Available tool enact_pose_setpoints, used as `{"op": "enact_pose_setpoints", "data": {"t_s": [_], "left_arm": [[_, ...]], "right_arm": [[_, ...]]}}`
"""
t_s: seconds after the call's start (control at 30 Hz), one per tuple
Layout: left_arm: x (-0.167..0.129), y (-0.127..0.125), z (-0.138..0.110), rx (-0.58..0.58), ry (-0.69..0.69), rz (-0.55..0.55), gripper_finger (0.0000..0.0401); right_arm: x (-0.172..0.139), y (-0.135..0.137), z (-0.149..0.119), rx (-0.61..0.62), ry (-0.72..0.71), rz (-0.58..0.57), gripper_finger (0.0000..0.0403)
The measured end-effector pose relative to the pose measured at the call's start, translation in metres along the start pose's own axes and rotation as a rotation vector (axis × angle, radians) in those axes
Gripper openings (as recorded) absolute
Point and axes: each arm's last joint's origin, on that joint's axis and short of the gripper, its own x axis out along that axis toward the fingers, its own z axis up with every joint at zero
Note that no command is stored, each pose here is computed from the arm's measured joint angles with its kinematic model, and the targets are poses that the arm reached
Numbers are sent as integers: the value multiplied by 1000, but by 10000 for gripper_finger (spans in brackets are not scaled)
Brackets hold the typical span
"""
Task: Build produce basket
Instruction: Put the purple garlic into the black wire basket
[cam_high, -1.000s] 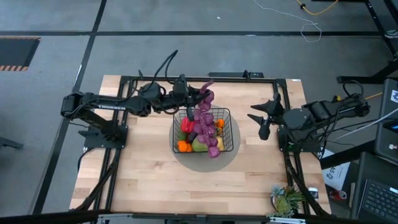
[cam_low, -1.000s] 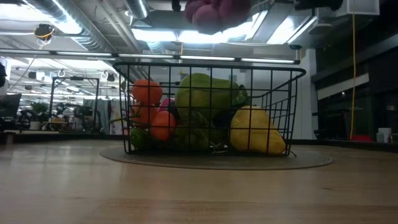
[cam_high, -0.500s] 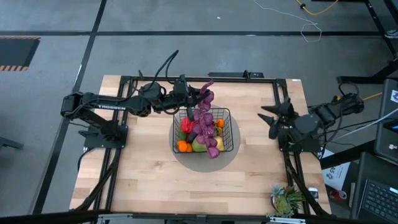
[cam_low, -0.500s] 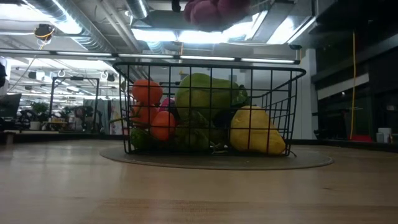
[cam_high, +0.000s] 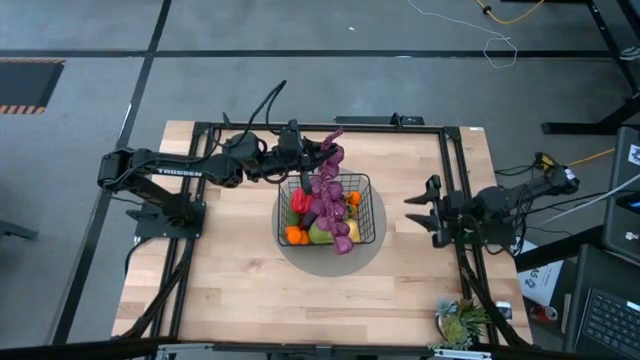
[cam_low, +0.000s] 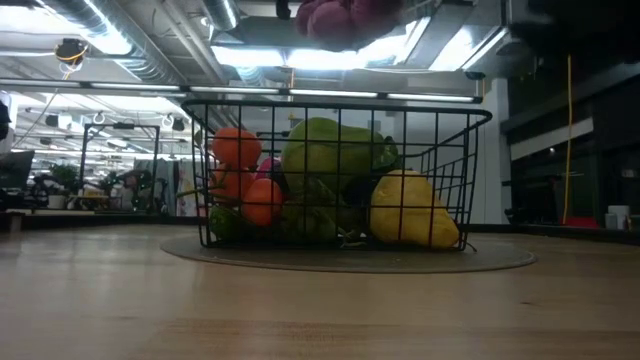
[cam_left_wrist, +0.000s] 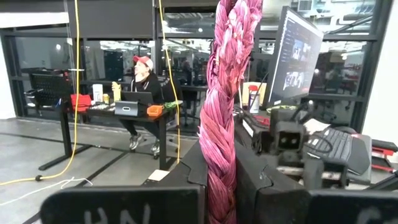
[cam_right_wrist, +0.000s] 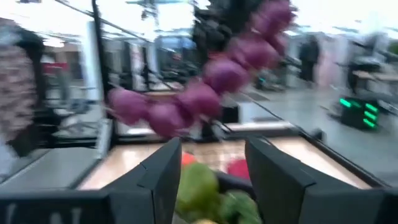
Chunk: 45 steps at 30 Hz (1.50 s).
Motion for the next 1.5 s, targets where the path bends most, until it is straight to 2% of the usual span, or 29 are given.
{"op": "enact_pose_setpoints", "data": {"t_s": [0.13, 0.37, 0.6, 0.83, 1.07, 1.37, 1.5], "left_arm": [[0, 0, 0, 0, 0, 1, 22], [0, 0, 0, -5, 0, 1, 23], [0, 0, 0, -6, 1, 1, 23], [0, 0, 0, -6, 3, 3, 22], [0, 0, 0, -6, 3, 3, 22], [0, 0, 0, -6, 2, 3, 22], [0, 0, 0, -6, 2, 3, 24]], "right_arm": [[2, -9, -10, 24, 22, -78, 181], [3, -14, -23, -25, 77, 55, 181], [1, -21, -45, -5, 98, 12, 181], [1, -22, -46, -18, 107, 7, 181], [0, -22, -56, 81, 212, -9, 181], [0, -23, -57, 76, 214, -50, 181], [-1, -22, -52, 53, 167, 17, 181]]}}
